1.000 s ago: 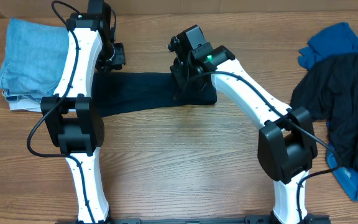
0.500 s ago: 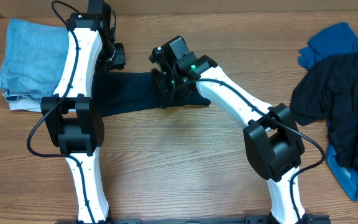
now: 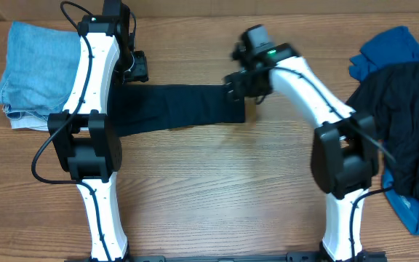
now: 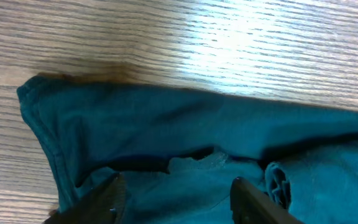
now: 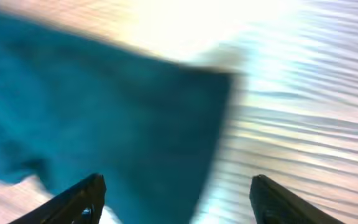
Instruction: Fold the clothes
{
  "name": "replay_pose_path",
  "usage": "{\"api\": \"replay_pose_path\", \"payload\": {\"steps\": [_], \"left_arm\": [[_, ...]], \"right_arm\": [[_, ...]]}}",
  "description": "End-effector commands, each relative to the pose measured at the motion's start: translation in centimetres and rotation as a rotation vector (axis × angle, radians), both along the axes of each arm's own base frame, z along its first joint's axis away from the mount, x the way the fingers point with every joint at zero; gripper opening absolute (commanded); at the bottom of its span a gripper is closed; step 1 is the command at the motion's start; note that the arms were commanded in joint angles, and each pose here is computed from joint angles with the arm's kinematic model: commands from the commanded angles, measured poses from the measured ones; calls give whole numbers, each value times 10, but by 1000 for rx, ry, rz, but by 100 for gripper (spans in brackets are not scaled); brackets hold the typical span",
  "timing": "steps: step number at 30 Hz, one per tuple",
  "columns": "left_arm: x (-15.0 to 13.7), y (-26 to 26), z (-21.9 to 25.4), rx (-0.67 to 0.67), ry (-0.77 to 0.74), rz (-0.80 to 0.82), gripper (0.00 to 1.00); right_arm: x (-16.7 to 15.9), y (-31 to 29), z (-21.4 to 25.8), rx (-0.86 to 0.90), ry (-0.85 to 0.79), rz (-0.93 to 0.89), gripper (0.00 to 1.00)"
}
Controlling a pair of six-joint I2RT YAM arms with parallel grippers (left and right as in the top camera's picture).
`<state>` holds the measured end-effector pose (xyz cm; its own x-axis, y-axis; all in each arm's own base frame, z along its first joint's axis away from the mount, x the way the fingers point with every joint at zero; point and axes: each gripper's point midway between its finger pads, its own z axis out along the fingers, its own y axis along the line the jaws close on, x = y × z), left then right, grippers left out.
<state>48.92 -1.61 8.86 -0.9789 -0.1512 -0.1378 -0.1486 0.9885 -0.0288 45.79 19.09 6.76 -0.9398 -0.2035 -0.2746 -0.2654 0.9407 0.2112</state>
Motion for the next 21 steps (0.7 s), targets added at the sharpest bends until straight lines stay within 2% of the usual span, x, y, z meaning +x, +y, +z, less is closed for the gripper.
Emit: {"api": "replay_pose_path", "payload": {"steps": [1,4,7,10,14,21], "left_arm": [[2,-26,5,-136,-6,-17,30],[-3,-73,12,-311,5,-82,4],[-18,-99,12,-332,56,-128,4],[-25,-122,11,-320,66,-178,4],[-28,-150,-5,-233,47,-238,6],[-36,-132,-72,-74,66,-200,11]], "right_arm": [[6,-19,5,-1,-28,-30,78],[7,-22,0,-6,-38,-11,73],[7,-19,1,-4,-42,-5,66],[11,-18,2,0,-57,-6,66],[13,-17,3,4,-69,-5,66],[15,-13,4,25,-77,1,68]]}}
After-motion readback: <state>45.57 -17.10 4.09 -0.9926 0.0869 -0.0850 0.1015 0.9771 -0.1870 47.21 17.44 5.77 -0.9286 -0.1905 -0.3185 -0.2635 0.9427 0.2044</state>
